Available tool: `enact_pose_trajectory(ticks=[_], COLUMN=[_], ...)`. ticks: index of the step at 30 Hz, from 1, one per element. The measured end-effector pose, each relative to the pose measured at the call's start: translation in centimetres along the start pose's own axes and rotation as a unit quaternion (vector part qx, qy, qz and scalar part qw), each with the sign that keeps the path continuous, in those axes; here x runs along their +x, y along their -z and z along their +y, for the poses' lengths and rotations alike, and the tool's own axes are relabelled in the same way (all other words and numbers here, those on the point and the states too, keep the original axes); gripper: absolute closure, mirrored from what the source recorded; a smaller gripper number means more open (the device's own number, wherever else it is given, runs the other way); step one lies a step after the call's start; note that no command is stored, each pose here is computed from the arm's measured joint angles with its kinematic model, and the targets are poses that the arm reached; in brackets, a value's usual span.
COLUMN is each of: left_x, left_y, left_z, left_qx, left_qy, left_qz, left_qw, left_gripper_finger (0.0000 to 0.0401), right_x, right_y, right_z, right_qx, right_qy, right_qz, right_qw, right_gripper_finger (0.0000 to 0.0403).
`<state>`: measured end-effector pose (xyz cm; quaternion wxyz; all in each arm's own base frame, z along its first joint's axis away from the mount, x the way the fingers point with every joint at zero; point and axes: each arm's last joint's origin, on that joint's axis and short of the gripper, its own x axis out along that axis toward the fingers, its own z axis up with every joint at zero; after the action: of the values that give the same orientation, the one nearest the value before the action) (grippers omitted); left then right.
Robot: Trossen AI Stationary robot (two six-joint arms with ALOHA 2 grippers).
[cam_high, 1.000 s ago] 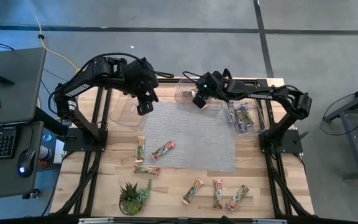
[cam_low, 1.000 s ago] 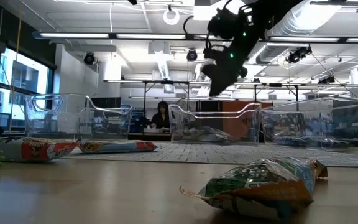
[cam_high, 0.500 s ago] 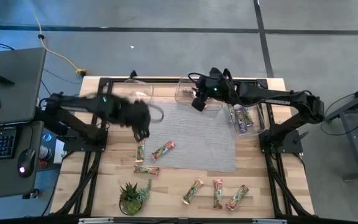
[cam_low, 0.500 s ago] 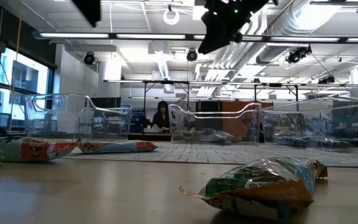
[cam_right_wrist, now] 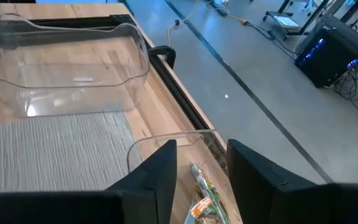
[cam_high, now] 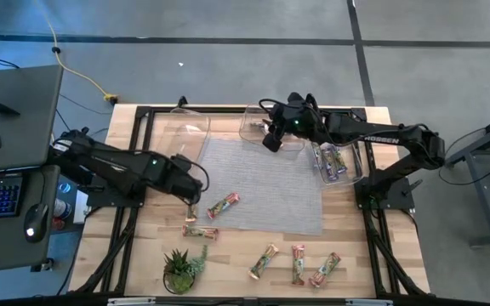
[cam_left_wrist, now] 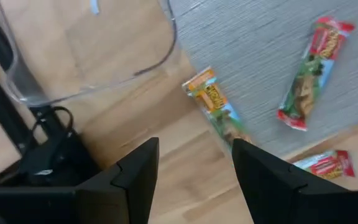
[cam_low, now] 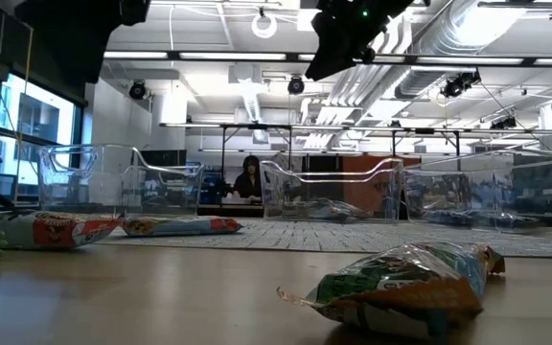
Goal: Pick and place Granola Bars by type
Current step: Put the yellow granola bar into the middle transparent bin
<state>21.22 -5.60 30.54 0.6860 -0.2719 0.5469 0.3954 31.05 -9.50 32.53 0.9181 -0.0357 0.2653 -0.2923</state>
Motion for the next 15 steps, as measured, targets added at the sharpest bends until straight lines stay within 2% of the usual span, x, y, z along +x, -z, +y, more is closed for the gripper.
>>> enact_pose_trajectory(ticks=[5, 9, 15], left_x=[0.5, 1.9, 4.6], left_y=[0.6, 1.6, 3.8], left_z=[-0.3, -1.0, -2.2], left_qx=[-0.026, -0.080, -0.133], left_qy=[0.005, 0.017, 0.062], left_qz=[-0.005, -0.039, -0.017], left_qw=[1.000, 0.996, 0.989], left_gripper_finger=[0.0204, 0.0204, 0.0204], right_x=[0.0, 0.0, 0.0], right_y=[0.0, 0.0, 0.0], right_z=[0.0, 0.0, 0.0], right_qx=[0.000, 0.000, -0.001], right_qy=[0.000, 0.000, 0.000], right_qz=[0.000, 0.000, 0.000], right_qw=[1.000, 1.000, 1.000], right_gripper_finger=[0.0279, 0.0279, 0.0279])
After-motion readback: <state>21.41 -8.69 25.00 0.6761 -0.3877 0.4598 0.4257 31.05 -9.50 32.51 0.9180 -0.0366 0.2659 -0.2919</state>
